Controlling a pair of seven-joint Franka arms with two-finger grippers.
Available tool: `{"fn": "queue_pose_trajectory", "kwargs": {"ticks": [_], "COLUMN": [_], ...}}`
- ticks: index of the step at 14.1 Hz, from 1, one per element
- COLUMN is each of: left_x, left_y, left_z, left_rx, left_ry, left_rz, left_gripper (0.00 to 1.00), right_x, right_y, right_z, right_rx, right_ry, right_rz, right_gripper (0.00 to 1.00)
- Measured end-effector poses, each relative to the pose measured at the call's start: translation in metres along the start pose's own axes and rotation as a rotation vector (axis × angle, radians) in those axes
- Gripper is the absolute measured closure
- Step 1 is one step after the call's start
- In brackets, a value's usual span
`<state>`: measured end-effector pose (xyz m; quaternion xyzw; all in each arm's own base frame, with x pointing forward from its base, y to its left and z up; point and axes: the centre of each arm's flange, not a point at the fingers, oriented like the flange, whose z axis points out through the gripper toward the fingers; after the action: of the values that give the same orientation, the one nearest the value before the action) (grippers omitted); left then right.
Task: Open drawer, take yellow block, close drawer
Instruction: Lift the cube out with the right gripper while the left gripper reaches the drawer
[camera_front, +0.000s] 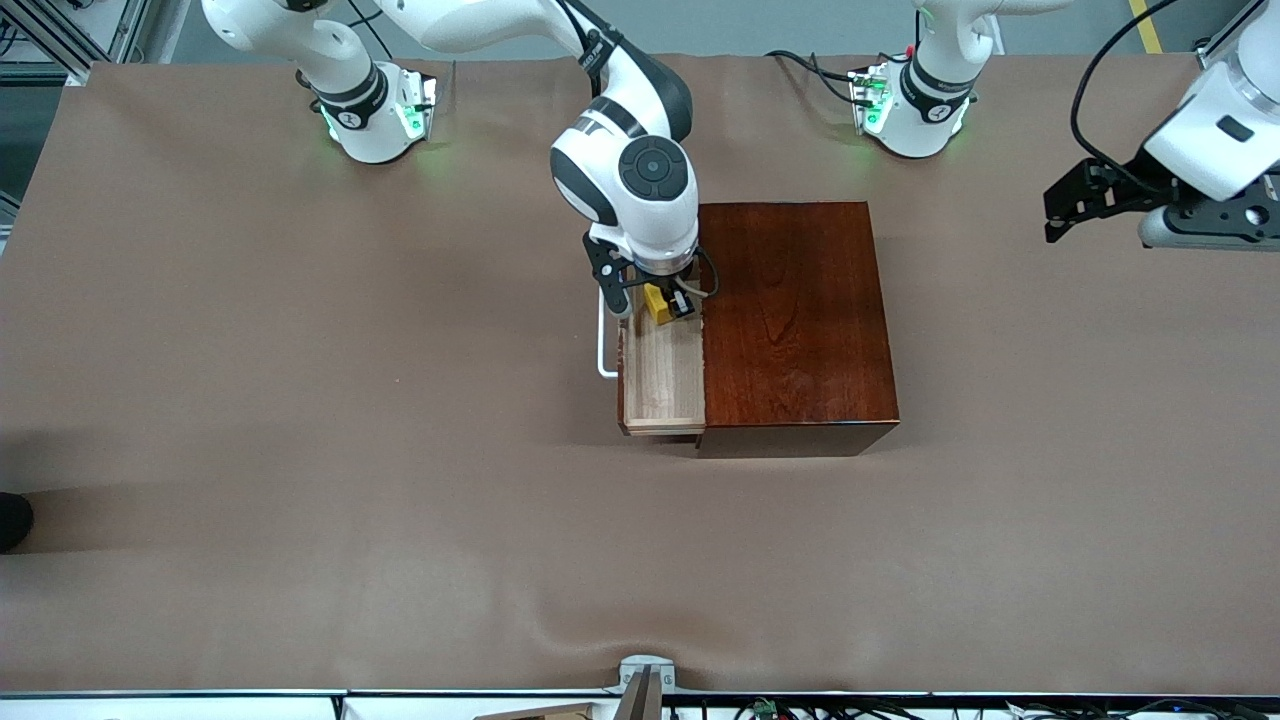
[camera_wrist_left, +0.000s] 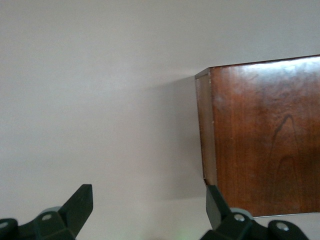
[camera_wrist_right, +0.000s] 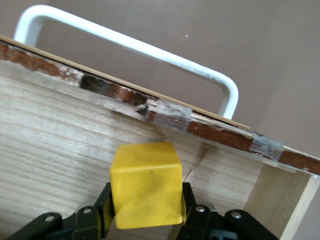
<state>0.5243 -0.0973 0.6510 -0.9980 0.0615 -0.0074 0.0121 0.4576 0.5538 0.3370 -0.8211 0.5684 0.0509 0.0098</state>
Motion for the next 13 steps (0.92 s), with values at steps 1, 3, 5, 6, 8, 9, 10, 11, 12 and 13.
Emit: {"fn": "queue_pose_trajectory", "kwargs": {"ticks": [1,3,5,6,8,9,10,11,12,13], "left_x": [0.0,-0.001,-0.002,-0.003,-0.006,-0.008,-0.011,-0.012,-0.013,-0.014], "left_y": [0.007,0.017,0.025,0.031,0.053,0.066,0.077,0.086,0.093,0.103], "left_z": [-0.002,-0.007,-0.01,-0.011,-0.013,-0.015,-0.016,-0.016,-0.016,-0.016], "left_rx": [0.0,0.0,-0.001,-0.002,-0.004,-0.013,-0.026,-0.033,-0.038,-0.044], "left_ry": [0.004,0.014,0.021,0.023,0.025,0.026,0.025,0.022,0.019,0.017], "left_rz": [0.011,0.029,0.04,0.035,0.014,0.001,-0.026,-0.061,-0.094,-0.121], "left_gripper": [0.0,0.0,0.0,0.0,0.0,0.0,0.0,0.0,0.0,0.0], "right_x": [0.002,0.008,0.022,0.032,0.052,0.061,0.069,0.078,0.091,0.108], "right_y": [-0.004,-0.013,-0.024,-0.03,-0.039,-0.042,-0.044,-0.046,-0.049,-0.052], "right_z": [-0.006,-0.025,-0.046,-0.057,-0.077,-0.085,-0.09,-0.093,-0.098,-0.106], "right_rx": [0.011,0.025,0.011,0.005,-0.005,-0.014,-0.025,-0.038,-0.045,-0.052], "right_ry": [-0.003,-0.013,-0.033,-0.035,-0.036,-0.034,-0.03,-0.026,-0.024,-0.024], "right_rz": [0.004,0.024,0.061,0.077,0.105,0.106,0.091,0.062,0.03,-0.003], "right_gripper": [0.44,0.44,0.44,0.44,0.44,0.44,0.44,0.44,0.44,0.44]}}
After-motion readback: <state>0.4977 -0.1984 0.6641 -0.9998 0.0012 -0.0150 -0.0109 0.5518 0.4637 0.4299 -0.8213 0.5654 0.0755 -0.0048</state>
